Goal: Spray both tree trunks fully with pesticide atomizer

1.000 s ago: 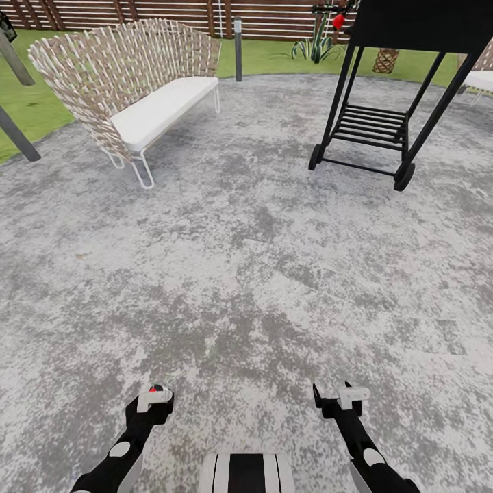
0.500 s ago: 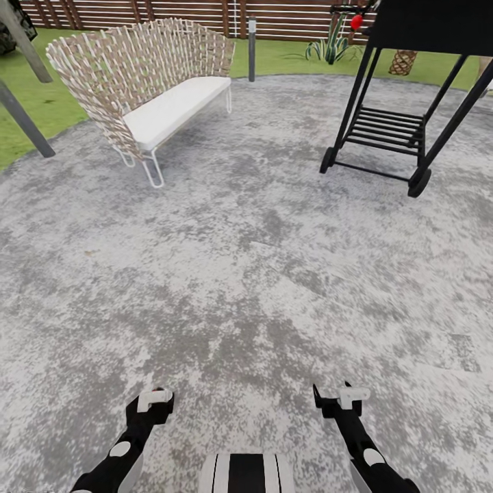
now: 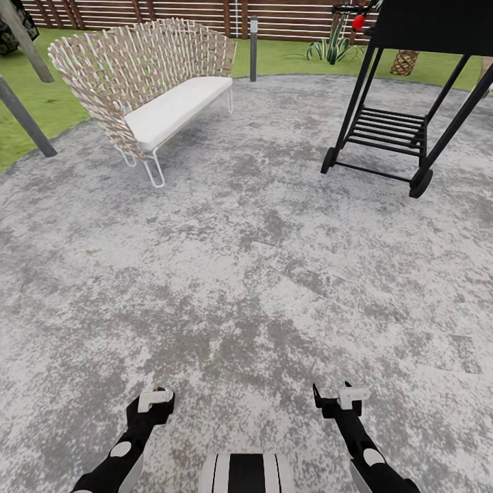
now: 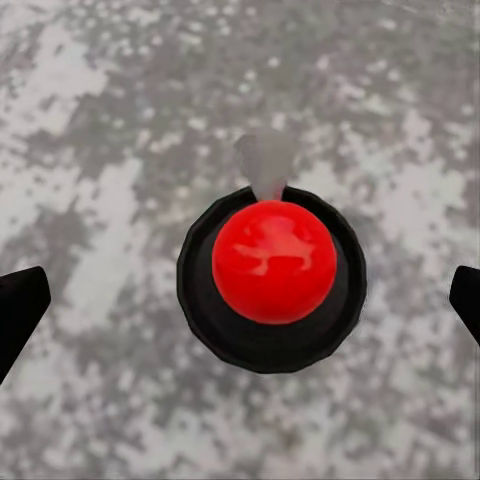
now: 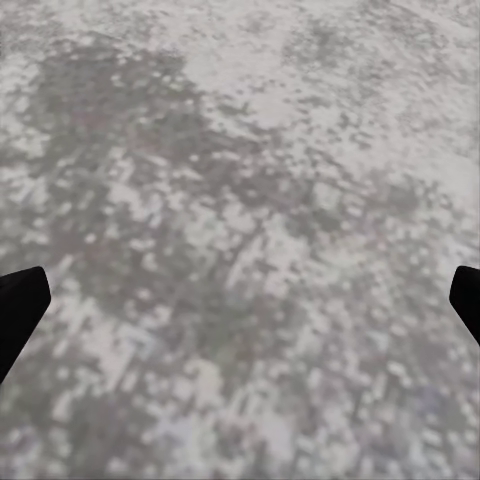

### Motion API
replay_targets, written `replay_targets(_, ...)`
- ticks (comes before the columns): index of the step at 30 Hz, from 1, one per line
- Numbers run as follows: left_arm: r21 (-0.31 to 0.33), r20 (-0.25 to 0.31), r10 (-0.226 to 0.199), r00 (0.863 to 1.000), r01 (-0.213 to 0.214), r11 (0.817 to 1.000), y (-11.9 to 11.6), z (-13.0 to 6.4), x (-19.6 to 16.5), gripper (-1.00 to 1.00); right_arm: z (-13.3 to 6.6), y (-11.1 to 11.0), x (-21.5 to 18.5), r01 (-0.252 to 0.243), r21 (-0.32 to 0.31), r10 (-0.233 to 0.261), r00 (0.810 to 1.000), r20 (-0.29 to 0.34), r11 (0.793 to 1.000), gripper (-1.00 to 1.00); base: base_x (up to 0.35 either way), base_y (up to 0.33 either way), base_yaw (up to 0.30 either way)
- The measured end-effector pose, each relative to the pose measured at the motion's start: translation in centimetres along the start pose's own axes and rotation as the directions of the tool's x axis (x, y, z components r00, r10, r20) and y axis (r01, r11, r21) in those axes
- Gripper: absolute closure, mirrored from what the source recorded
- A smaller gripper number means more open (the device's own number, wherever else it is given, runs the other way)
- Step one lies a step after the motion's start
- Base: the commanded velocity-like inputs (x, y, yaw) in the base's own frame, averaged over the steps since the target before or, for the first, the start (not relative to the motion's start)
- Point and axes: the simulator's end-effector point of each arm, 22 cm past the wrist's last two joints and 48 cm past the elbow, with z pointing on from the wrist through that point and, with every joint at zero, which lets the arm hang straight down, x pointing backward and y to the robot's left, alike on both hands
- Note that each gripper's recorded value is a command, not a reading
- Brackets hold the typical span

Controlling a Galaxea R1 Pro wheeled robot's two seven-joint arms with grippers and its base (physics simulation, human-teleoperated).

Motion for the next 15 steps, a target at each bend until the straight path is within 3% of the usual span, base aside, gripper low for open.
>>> replay_targets(10,-0.002,0.001,0.001,1.000,-0.001,1.000,0.17,0.02,-0.07,-1.00,-0.01,-0.03,0.02,0.000,0.001,0.000,1.000,0.000,1.000,-1.00,0.005,0.000,0.000)
replay_targets(11,-0.002,0.001,0.001,1.000,-0.001,1.000,0.16,0.02,-0.07,1.00,-0.01,-0.04,0.04,0.000,0.001,0.000,1.000,-0.001,1.000,-1.00,0.000,0.000,0.000)
replay_targets(15,0.002,0.004,0.004,1.000,-0.004,1.000,0.06,0.05,-0.18,1.00,-0.01,-0.07,0.03,-0.001,0.002,0.001,1.000,-0.001,1.000,-1.00,0.000,0.000,0.000)
